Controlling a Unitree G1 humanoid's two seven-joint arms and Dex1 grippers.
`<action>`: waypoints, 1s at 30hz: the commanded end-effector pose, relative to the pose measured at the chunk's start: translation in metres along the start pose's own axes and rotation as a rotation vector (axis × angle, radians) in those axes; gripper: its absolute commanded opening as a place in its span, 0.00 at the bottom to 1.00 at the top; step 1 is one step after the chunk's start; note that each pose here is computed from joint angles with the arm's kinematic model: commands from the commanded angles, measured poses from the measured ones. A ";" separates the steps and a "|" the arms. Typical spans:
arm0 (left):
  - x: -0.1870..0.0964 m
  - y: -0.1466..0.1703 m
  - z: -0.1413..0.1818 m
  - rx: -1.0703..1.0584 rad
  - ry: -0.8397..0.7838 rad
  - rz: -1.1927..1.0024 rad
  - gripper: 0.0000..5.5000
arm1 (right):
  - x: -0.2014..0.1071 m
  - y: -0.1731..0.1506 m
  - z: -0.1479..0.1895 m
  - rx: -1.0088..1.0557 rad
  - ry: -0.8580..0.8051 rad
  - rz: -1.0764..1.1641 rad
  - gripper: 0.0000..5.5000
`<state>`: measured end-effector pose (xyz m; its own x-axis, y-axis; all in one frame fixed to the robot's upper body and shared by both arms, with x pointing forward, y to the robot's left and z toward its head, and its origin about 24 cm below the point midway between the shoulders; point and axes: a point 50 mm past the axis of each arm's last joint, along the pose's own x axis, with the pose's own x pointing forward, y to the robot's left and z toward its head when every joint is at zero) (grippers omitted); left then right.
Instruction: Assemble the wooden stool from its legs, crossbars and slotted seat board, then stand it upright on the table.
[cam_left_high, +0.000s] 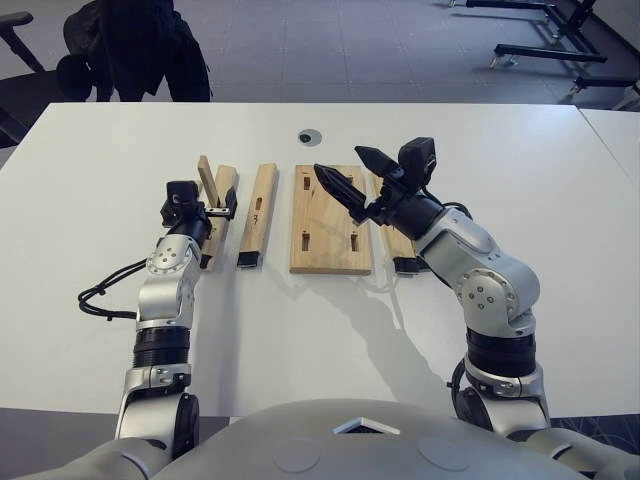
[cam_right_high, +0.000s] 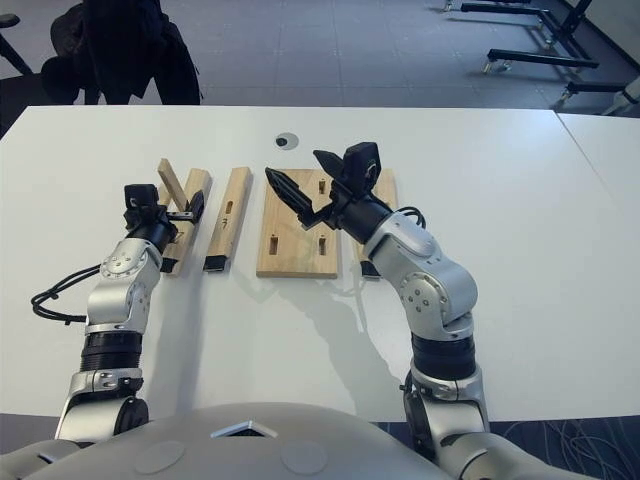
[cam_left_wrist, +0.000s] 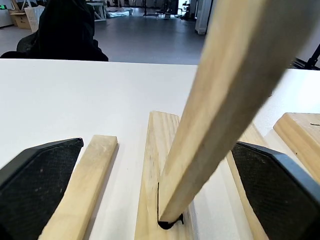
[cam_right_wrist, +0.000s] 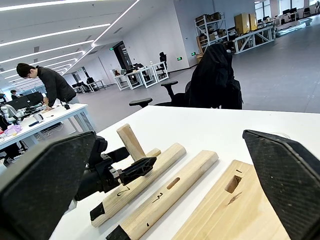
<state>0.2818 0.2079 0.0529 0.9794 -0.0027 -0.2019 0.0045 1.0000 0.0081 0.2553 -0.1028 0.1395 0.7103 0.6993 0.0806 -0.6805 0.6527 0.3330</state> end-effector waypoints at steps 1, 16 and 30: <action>-0.011 0.005 0.022 0.008 -0.012 -0.001 0.98 | -0.001 -0.001 -0.001 -0.001 -0.009 -0.022 0.98; -0.047 -0.008 -0.010 0.163 0.301 0.061 0.98 | -0.006 -0.001 -0.003 0.008 -0.038 -0.071 0.98; -0.059 -0.017 -0.041 0.078 0.444 0.041 0.94 | -0.006 -0.002 -0.003 0.011 -0.035 -0.075 0.98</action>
<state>0.2246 0.1945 0.0357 0.8389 0.0697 -0.5398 -0.0125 0.9940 0.1089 0.2519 -0.1053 0.1351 0.7551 0.6493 0.0907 -0.6340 0.6880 0.3533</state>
